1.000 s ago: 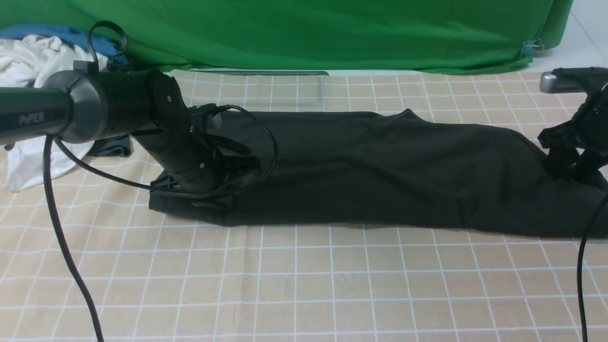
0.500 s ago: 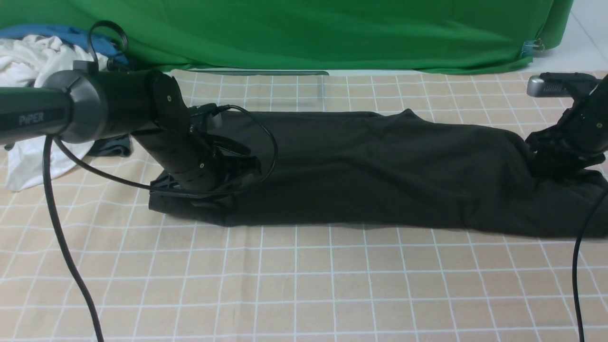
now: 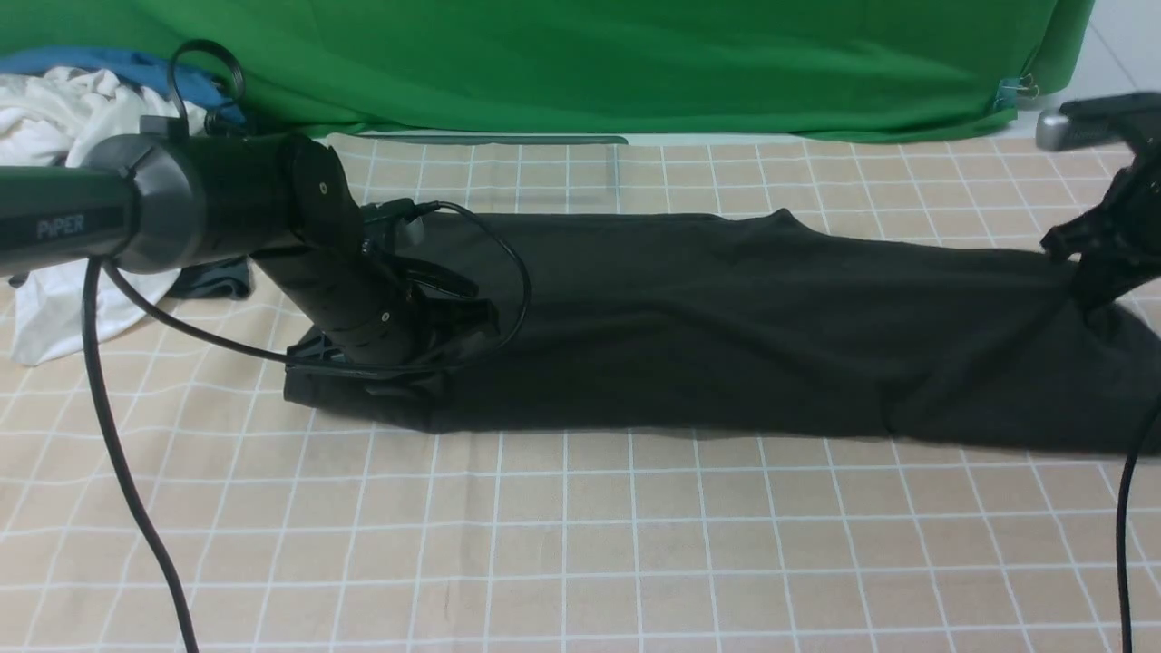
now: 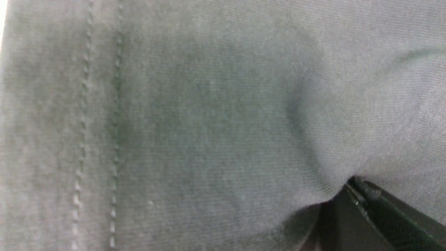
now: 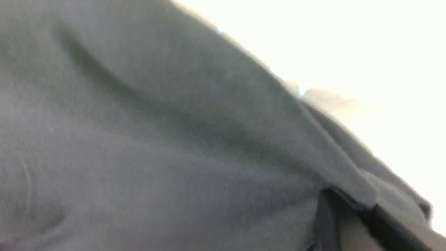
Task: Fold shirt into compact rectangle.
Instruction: 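Pull the folded dark garment lengthwise by its ends to straighten it flat on the table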
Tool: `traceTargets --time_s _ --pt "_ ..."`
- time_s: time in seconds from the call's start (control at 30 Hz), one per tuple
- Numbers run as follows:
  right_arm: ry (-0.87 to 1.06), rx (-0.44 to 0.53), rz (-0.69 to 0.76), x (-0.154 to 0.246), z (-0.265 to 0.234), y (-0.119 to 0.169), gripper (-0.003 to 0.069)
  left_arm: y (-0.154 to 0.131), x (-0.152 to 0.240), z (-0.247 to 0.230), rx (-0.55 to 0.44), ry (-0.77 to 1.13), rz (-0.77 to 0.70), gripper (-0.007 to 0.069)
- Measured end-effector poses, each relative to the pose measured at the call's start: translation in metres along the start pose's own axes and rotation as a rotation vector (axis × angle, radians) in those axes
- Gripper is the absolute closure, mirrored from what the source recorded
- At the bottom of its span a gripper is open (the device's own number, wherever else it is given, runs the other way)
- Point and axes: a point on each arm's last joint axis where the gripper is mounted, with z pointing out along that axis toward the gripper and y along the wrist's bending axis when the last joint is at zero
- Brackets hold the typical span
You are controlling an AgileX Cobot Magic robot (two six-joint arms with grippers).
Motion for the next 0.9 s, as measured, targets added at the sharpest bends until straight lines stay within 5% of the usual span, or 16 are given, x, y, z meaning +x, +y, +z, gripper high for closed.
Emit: traceTargets --time_s 0.33,0.57,0.67,0.77,0.9 --pt "-0.015 0.032 -0.012 -0.002 0.007 -0.004 0.0582 0.000 0.000 0.000 0.000 0.001 0.000 0.0612" --pt "-0.004 0.156 0.099 -0.002 0.005 -0.017 0.0335 0.000 0.000 -0.002 -0.001 -0.004 -0.006 0.0612" --pt "0.044 0.153 0.113 0.003 -0.007 -0.014 0.0308 -0.001 0.001 -0.009 0.000 -0.014 -0.005 0.0612" --pt "0.060 0.146 0.109 0.006 -0.029 -0.005 0.0377 0.000 0.003 -0.024 -0.008 -0.035 0.007 0.0612" --pt "-0.030 0.082 0.103 0.013 -0.074 0.012 0.0590 0.012 0.005 -0.070 -0.007 -0.129 -0.048 0.0612"
